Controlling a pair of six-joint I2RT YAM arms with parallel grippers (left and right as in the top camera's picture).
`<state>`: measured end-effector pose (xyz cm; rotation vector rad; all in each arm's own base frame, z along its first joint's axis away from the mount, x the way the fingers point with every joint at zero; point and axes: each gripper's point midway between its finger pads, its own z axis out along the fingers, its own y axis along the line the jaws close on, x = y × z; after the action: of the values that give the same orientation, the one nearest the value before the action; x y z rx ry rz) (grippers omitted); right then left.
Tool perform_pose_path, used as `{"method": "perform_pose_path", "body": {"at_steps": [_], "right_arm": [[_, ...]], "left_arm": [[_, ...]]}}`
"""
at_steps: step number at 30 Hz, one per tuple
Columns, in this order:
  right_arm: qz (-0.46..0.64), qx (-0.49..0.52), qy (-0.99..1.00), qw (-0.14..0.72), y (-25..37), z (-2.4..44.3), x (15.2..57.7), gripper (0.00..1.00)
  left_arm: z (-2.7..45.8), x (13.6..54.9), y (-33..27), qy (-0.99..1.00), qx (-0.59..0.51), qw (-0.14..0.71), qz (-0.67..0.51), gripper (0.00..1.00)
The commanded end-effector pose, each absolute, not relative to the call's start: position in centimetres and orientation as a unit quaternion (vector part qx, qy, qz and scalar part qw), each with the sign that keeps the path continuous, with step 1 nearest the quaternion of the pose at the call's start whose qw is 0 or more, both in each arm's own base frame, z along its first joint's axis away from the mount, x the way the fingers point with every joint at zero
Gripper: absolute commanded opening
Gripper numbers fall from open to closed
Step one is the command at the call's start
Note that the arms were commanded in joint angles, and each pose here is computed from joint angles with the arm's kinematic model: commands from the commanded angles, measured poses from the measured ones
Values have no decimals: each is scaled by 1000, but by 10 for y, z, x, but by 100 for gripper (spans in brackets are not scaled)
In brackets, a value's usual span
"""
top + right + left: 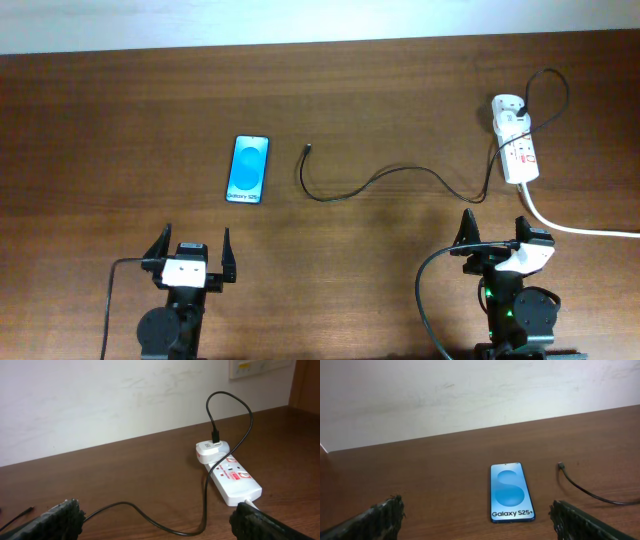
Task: Plug charger to phone and switch on socket
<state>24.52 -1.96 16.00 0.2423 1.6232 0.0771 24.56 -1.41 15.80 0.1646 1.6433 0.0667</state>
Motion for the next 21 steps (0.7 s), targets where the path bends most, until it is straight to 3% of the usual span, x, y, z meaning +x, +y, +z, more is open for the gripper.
{"method": "perform_pose_path", "body": {"at_steps": [1, 21], "right_arm": [[37, 105, 725, 679, -18, 157, 245, 98], [37, 105, 725, 679, -18, 157, 245, 98]], "left_arm": [[156, 245, -14, 730, 80, 677, 36, 99], [160, 246, -14, 725, 80, 683, 36, 99]]}}
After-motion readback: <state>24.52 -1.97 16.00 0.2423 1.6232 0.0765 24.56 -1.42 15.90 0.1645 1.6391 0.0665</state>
